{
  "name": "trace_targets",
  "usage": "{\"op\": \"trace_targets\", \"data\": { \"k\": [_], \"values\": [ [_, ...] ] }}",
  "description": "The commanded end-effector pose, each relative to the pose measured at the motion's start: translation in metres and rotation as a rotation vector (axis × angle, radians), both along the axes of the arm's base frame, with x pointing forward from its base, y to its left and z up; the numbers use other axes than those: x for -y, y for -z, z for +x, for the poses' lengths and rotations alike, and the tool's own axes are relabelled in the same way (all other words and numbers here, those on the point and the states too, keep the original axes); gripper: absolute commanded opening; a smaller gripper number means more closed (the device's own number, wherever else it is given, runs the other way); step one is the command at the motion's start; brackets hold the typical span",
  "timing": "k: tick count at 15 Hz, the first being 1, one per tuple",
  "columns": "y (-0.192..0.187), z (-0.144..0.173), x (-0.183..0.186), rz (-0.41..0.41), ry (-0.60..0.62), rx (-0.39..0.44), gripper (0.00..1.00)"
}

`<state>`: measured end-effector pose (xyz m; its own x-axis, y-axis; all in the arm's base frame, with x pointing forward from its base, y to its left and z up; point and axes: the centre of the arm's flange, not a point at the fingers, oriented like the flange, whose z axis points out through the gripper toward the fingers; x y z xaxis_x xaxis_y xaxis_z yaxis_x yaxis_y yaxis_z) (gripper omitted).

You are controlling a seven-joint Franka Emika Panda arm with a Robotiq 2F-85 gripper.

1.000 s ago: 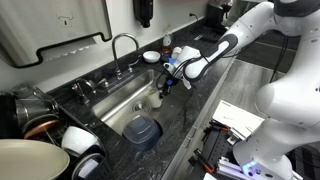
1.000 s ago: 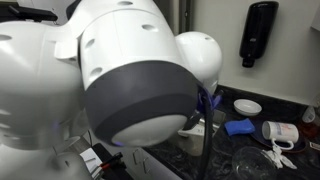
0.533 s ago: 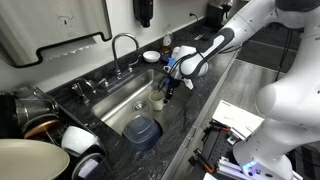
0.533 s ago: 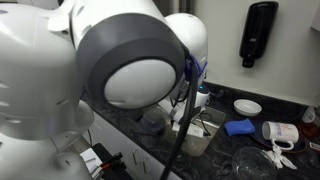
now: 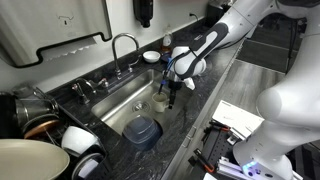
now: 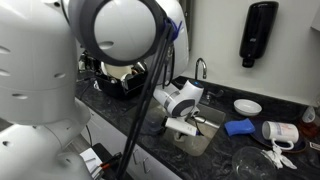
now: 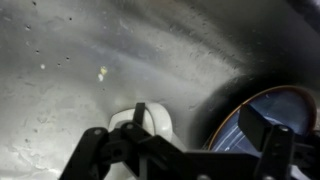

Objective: Put the cup upright

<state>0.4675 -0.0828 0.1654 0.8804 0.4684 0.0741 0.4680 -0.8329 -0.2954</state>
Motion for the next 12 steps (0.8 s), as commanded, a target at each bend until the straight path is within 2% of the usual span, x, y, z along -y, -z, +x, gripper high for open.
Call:
{"op": "trace_targets", "data": {
  "k": [1,4,9,12],
  "values": [
    [-0.031,-0.007,-0.018,-0.136,0.037,-0.117,1.00],
    [-0.055,-0.001,-0.036,-0.241,0.088,-0.178,1.00],
    [-0.093,-0.002,-0.065,-0.477,0.111,-0.256,1.00],
    [-0.104,-0.007,-0.078,-0.590,0.135,-0.223,1.00]
  ]
}}
